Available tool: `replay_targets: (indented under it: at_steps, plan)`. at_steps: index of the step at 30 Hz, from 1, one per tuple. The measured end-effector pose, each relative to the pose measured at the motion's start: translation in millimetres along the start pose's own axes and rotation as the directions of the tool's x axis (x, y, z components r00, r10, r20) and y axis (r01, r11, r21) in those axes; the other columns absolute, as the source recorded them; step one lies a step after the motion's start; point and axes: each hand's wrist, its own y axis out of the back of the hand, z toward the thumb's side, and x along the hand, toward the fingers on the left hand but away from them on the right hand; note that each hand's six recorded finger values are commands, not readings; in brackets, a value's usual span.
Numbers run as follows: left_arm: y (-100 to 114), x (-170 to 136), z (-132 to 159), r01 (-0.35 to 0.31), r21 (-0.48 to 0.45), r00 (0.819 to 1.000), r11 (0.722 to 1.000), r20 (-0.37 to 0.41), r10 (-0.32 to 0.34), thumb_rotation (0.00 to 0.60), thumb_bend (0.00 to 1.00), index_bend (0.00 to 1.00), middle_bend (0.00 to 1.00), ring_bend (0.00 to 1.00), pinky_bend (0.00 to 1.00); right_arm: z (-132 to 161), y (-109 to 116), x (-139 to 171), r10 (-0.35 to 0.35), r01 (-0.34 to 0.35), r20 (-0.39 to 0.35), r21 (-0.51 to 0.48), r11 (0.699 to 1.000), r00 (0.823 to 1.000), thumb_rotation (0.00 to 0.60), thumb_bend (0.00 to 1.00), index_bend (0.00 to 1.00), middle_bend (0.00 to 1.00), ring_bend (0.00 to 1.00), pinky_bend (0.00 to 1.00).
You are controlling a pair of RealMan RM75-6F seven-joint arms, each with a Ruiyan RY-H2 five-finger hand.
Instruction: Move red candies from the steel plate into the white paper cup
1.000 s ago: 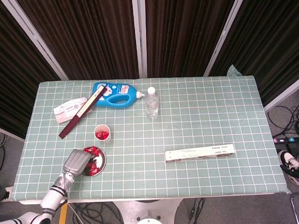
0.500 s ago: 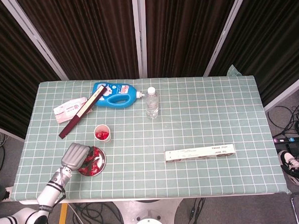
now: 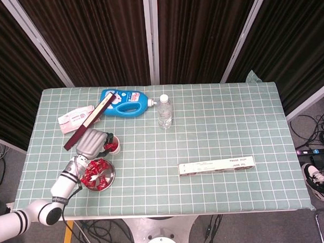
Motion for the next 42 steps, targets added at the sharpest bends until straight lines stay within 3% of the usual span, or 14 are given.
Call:
replay_targets:
  at_steps: [12, 17, 23, 31, 35, 42]
  plan:
    - [-9.7, 6.9, 0.3, 0.027, 0.052, 0.999, 0.998, -0.028, -0.025, 0.600, 0.37, 0.40, 0.46, 0.94, 1.00, -1.8, 0.3, -0.1, 0.001, -0.001, 0.007, 0.000, 1.000, 1.000, 0.600, 0.03, 0.00, 0.14, 0.00, 0.36]
    - [-3.4, -4.9, -6.8, -0.010, 0.037, 0.999, 0.999, -0.047, 0.012, 0.600, 0.34, 0.37, 0.43, 0.93, 1.00, 0.2, 0.6, -0.8, 0.000, 0.000, 0.000, 0.000, 1.000, 1.000, 0.600, 0.03, 0.00, 0.14, 0.00, 0.36]
    - [2.7, -42.3, -28.2, -0.061, 0.011, 0.993, 0.998, -0.098, 0.062, 0.600, 0.31, 0.38, 0.44, 0.93, 1.00, 3.3, -0.3, -2.0, 0.003, -0.003, -0.012, 0.001, 1.000, 1.000, 0.600, 0.03, 0.00, 0.14, 0.00, 0.36]
    - [-46.4, -98.7, -46.6, 0.075, 0.057, 0.987, 0.996, -0.145, -0.066, 0.600, 0.31, 0.40, 0.45, 0.93, 1.00, 6.1, -1.3, -2.8, 0.007, -0.007, -0.023, 0.001, 1.000, 1.000, 0.600, 0.03, 0.00, 0.14, 0.00, 0.36]
    - [-70.4, -106.6, -45.4, 0.139, 0.074, 0.979, 0.987, -0.158, -0.126, 0.600, 0.31, 0.42, 0.47, 0.93, 1.00, 6.9, -1.2, -2.6, 0.006, -0.006, -0.025, 0.000, 1.000, 1.000, 0.600, 0.03, 0.00, 0.14, 0.00, 0.36]
    - [-91.0, -103.4, -43.6, 0.178, 0.087, 0.971, 0.980, -0.175, -0.161, 0.600, 0.32, 0.44, 0.48, 0.93, 1.00, 6.9, -0.7, -2.2, 0.006, -0.006, -0.024, 0.000, 1.000, 1.000, 0.600, 0.03, 0.00, 0.14, 0.00, 0.36]
